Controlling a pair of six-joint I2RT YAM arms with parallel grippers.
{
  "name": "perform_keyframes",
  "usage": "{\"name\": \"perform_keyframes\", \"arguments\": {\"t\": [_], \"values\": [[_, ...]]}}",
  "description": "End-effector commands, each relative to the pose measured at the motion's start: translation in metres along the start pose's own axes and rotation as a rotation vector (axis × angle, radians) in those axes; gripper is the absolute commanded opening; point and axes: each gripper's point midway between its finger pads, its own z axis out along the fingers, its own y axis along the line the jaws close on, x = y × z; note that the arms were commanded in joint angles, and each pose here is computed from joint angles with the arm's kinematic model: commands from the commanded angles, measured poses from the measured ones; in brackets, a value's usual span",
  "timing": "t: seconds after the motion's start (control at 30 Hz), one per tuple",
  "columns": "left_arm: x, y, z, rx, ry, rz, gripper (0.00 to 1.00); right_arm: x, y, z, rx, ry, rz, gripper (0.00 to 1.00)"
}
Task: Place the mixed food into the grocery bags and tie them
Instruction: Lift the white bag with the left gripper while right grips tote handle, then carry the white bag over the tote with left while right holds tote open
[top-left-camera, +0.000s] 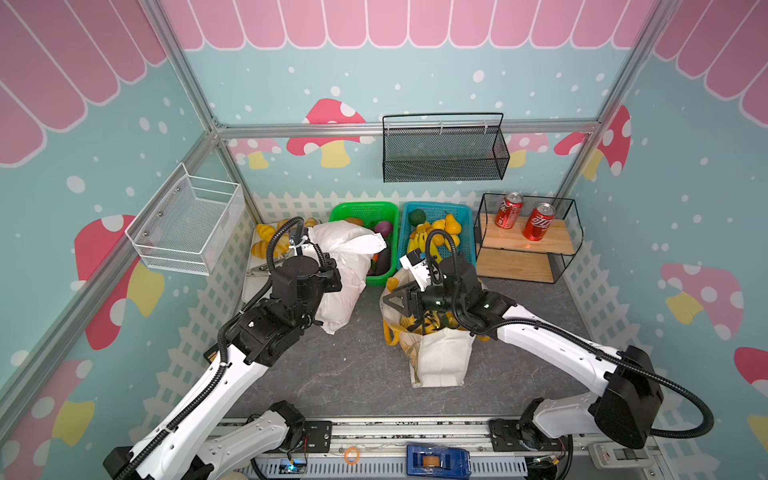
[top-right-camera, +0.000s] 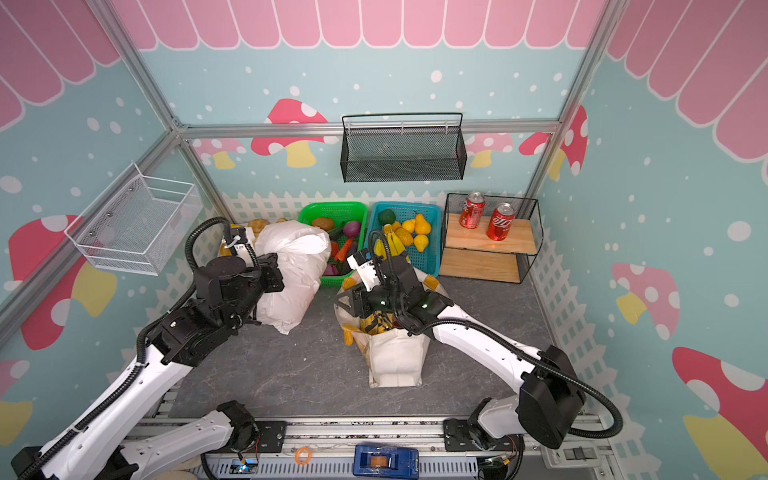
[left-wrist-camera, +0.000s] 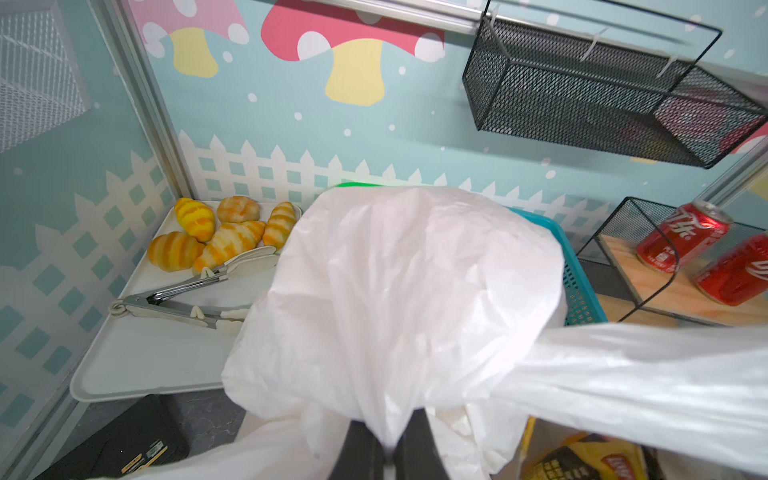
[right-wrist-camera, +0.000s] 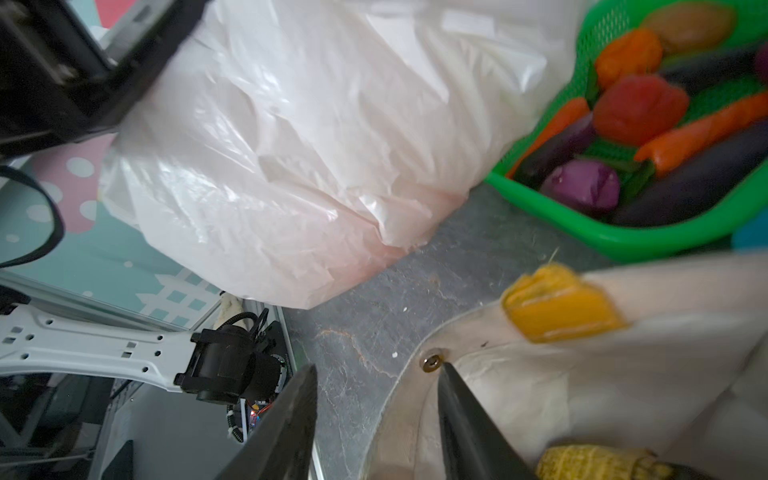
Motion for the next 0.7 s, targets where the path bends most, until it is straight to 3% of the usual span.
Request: {"name": "perform_keyframes", "arguments": {"t": [0.0, 0.13, 0.23, 0.4, 0.57, 0.67], "values": [[-0.024, -0.016, -0.022, 0.091, -0.043, -0.100, 0.00, -0.019, 0.006, -0.028, 0.045, -0.021, -0.120, 0.58], [-0.048, -0.043, -0.046, 0.209, -0.096, -0.149, 0.00, -0.029, -0.025, -0.070, 0.213, -0.040, -0.155, 0.64], [-0.062, -0.081, -0.064, 0.348, -0.115, -0.186, 0.00, -0.027, -0.070, -0.112, 0.393, -0.058, -0.111, 0.68], [-0.070, -0.149, -0.080, 0.552, -0.126, -0.257, 0.00, 0.008, -0.144, -0.175, 0.735, -0.042, -0.002, 0.76], [-0.068, -0.206, -0.080, 0.657, -0.143, -0.292, 0.00, 0.053, -0.164, -0.173, 0.717, 0.020, 0.096, 0.75], [-0.068, -0.226, -0.074, 0.681, -0.168, -0.327, 0.00, 0.066, -0.175, -0.175, 0.752, 0.033, 0.108, 0.69]]}}
